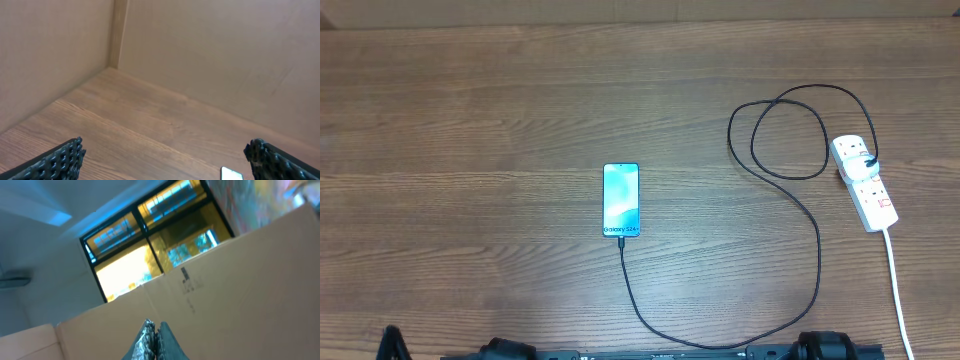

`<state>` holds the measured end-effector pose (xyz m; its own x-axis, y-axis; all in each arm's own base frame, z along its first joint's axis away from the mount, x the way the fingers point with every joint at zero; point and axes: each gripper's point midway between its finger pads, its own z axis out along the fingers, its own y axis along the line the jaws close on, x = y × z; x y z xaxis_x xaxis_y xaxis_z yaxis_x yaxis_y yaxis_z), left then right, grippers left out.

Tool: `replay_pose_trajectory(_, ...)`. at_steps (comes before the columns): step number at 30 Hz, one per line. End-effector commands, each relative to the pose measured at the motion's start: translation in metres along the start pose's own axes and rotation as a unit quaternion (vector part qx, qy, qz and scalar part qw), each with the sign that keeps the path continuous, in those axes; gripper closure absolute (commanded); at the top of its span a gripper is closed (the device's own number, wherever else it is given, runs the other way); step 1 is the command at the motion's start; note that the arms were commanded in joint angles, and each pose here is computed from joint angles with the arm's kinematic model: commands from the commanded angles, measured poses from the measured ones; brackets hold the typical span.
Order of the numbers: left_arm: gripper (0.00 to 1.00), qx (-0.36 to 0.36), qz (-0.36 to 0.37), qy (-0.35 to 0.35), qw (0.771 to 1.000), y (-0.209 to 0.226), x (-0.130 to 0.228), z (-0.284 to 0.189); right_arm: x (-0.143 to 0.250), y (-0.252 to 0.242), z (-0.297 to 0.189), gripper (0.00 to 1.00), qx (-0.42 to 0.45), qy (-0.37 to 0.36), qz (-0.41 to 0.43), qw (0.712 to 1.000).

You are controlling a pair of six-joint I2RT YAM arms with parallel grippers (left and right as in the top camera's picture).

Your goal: Plug charger to phone and switch on socket

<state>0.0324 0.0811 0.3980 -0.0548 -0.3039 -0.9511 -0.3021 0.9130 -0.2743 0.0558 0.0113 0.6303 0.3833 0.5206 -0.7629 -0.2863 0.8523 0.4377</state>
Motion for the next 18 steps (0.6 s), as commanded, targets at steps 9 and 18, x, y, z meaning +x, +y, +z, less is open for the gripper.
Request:
replay_pose_trajectory(9, 0.01, -0.014, 0.015, 0.025, 0.999, 0.015, 0.021, -0.008, 0.014, -0.011, -0.061, 0.96, 0.044, -0.062, -0.048, 0.996)
replay_pose_trajectory(18, 0.00, -0.044, 0.066, 0.104, 0.991, 0.034, 0.060, -0.014, 0.032, 0.015, -0.090, 0.96, -0.021, -0.027, -0.049, 0.998)
